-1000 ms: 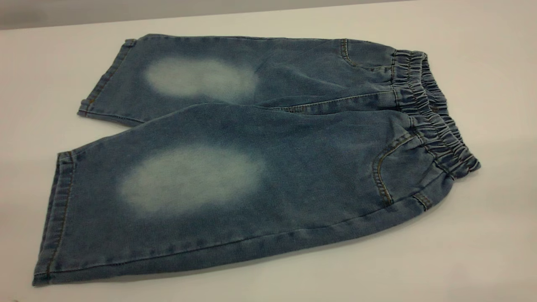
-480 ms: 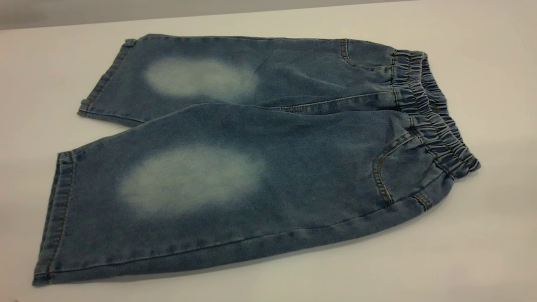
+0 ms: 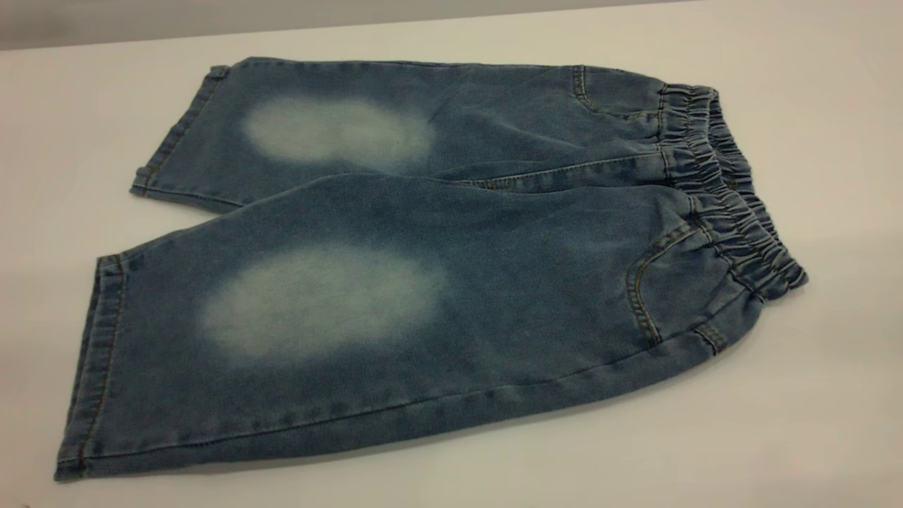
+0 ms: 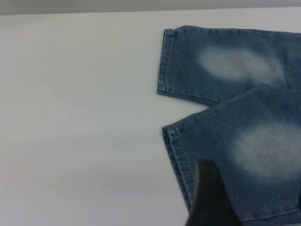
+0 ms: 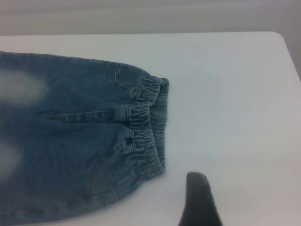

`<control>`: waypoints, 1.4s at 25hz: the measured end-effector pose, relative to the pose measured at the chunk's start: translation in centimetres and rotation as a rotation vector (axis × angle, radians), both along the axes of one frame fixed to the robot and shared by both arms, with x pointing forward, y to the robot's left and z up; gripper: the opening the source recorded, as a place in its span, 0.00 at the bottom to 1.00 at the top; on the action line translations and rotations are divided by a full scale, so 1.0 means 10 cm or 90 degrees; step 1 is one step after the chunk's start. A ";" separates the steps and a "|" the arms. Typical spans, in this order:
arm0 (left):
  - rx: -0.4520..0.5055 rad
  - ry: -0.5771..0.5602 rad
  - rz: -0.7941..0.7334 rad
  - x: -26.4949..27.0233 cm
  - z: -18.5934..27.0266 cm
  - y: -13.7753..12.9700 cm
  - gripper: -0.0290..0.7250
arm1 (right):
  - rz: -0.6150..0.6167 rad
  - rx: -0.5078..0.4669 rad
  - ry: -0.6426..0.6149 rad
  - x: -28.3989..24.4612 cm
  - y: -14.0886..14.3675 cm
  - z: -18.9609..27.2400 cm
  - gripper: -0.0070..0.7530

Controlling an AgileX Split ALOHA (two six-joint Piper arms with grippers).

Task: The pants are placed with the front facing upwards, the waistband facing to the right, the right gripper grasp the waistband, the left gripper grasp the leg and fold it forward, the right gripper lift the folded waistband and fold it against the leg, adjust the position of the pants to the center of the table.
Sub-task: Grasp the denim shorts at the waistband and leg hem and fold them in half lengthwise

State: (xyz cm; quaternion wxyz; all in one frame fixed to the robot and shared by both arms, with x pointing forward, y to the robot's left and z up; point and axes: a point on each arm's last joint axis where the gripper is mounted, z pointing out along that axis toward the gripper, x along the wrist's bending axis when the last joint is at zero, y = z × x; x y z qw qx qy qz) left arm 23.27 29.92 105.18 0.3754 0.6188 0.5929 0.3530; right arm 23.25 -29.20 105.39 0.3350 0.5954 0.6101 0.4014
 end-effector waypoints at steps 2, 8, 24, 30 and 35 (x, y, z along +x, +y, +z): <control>0.000 0.000 0.000 0.00 0.00 0.00 0.56 | 0.000 0.000 0.000 0.00 0.00 0.00 0.55; 0.000 0.000 0.000 0.00 0.00 0.00 0.56 | 0.000 0.000 0.000 0.00 0.00 0.00 0.55; 0.000 0.000 0.000 0.00 0.00 0.00 0.56 | 0.034 0.054 -0.010 0.00 0.08 0.02 0.55; 0.036 0.007 -0.019 0.08 0.11 0.00 0.56 | 0.045 0.071 -0.018 -0.01 0.10 0.05 0.55; 0.069 0.026 -0.037 0.37 0.30 -0.01 0.56 | 0.076 0.149 0.019 0.19 0.19 0.13 0.55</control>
